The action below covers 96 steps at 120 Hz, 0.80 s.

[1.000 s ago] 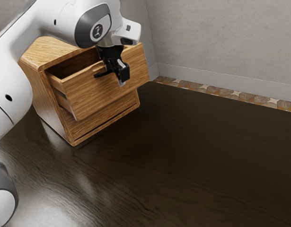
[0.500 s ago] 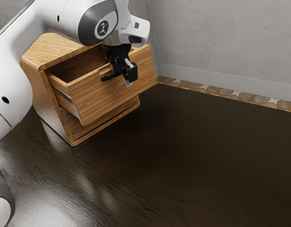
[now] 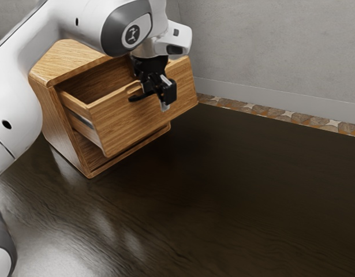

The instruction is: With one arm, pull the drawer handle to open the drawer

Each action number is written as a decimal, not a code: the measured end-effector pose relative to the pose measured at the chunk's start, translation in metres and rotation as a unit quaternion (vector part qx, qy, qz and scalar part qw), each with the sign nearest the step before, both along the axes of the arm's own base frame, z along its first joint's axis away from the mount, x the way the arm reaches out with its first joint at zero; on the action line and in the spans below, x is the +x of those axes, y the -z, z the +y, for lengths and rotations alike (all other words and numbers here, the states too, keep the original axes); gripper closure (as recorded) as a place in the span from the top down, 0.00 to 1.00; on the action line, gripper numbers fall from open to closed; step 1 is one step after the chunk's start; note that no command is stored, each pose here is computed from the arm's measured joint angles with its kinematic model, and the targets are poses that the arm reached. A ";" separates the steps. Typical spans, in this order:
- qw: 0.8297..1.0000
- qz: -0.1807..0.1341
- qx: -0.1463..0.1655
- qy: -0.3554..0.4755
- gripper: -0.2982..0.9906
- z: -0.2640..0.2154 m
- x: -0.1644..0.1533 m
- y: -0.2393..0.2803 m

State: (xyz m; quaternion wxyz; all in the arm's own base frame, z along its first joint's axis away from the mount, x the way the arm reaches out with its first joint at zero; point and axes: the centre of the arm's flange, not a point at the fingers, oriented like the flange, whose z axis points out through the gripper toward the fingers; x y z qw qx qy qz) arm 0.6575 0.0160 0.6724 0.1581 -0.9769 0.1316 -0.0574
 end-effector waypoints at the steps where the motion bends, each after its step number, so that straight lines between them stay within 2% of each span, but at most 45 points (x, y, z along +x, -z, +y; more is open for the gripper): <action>1: 1.000 0.000 0.000 0.000 0.61 0.000 0.000 0.000; 38: 1.000 0.008 -0.001 0.000 0.61 -0.023 0.000 0.007; 41: 1.000 0.007 0.005 -0.001 0.58 -0.023 -0.001 0.006; 54: 0.999 -0.002 0.041 0.005 0.57 -0.040 -0.005 -0.004; 66: 0.997 -0.015 0.070 0.018 0.59 -0.064 -0.013 -0.018; 76: 0.996 -0.025 0.080 0.034 0.63 -0.087 -0.021 -0.029; 80: 0.996 -0.026 0.071 0.040 0.65 -0.095 -0.025 -0.031; 96: 0.998 -0.002 -0.015 0.063 0.71 -0.120 -0.038 -0.031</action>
